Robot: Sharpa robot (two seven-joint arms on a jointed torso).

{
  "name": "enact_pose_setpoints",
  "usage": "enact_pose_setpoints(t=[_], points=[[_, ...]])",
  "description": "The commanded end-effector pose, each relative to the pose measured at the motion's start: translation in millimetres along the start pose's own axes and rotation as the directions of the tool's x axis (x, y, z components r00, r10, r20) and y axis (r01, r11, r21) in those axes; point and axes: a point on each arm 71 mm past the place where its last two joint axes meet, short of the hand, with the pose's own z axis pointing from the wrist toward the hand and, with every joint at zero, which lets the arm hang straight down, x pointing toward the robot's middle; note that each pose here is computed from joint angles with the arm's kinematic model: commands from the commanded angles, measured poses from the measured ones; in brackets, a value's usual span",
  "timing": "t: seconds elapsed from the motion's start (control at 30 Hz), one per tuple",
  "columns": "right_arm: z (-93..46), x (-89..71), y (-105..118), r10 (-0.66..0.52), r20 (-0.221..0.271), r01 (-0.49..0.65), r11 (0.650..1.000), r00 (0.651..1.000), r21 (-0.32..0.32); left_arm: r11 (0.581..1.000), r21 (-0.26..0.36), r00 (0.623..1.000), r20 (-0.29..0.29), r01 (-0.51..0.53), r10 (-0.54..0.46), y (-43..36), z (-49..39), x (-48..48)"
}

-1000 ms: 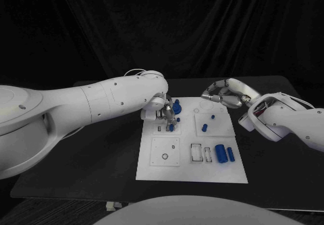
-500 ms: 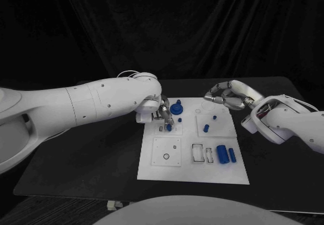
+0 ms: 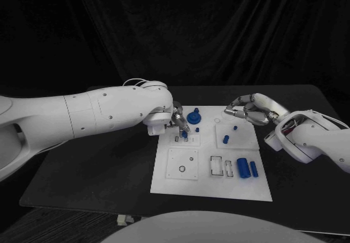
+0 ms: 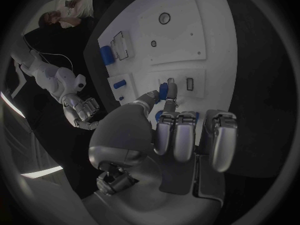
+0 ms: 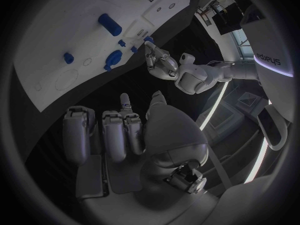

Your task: Assemble the parts on the task board

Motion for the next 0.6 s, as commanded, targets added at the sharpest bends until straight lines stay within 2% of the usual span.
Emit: enact_pose_setpoints(t=[0.03,0.27,0.6], points=[[-1.0,0.4,-1.7,-0.003,0.011,0.003,1.000,1.000,0.010,1.000,-0.013,0.997,0.078,0.021,-0.020,1.8,-2.7,-4.2],[-1.9,1.7,-2.8,-0.002,0.018,0.002,1.000,1.000,0.008,1.000,-0.017,0.991,0.134,0.019,-0.016,7.2,-2.6,-2.1],[-1.8,5.6,-3.0,0.002,0.011,-0.002,1.000,1.000,0.005,1.000,-0.025,0.991,0.133,0.008,-0.005,5.4,1.0,2.0]])
